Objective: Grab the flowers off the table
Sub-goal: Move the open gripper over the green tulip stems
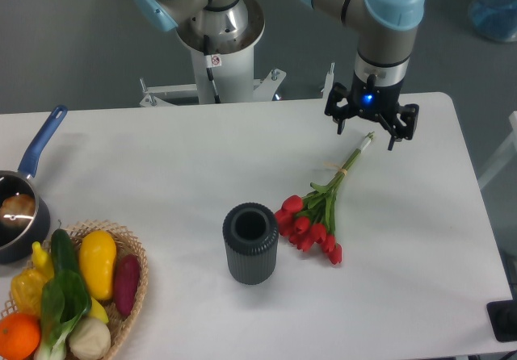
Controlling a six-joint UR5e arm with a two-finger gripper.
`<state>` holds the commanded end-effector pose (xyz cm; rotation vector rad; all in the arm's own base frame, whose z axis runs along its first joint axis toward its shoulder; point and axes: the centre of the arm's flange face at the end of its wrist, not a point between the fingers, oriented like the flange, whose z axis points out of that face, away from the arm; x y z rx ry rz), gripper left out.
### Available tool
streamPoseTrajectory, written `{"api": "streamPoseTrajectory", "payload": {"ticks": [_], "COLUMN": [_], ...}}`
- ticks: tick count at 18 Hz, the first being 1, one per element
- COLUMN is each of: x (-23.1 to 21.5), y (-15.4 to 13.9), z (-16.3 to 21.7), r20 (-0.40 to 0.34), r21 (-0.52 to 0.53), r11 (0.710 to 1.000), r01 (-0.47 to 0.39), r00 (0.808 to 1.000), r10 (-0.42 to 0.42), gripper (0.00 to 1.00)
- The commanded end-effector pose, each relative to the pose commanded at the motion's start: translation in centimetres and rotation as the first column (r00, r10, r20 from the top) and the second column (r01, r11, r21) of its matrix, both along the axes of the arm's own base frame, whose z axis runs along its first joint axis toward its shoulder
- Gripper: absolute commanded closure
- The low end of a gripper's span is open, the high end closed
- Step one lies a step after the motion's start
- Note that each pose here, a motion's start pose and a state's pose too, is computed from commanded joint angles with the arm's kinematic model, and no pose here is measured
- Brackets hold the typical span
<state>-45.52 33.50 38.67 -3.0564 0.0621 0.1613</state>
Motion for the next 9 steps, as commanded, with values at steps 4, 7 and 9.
{"api": "streamPoseTrajectory", "payload": {"ticks": [4,7,9], "x": [0.6,1.1,2.6], "y": [0.3,1.9,0.6], "z": [-0.2,-1.7,-4.8], "r20": [0.007,0.033,0.09], "r21": [0.009,0.0,-0.019], "r11": [1.0,0.999,0.999], "r01": [0.015,0.041,0.031], "r00": [1.0,0.999,0.996], "r10": [-0.015,-0.041,-0.03], "gripper": [0.0,0.0,0.0]}}
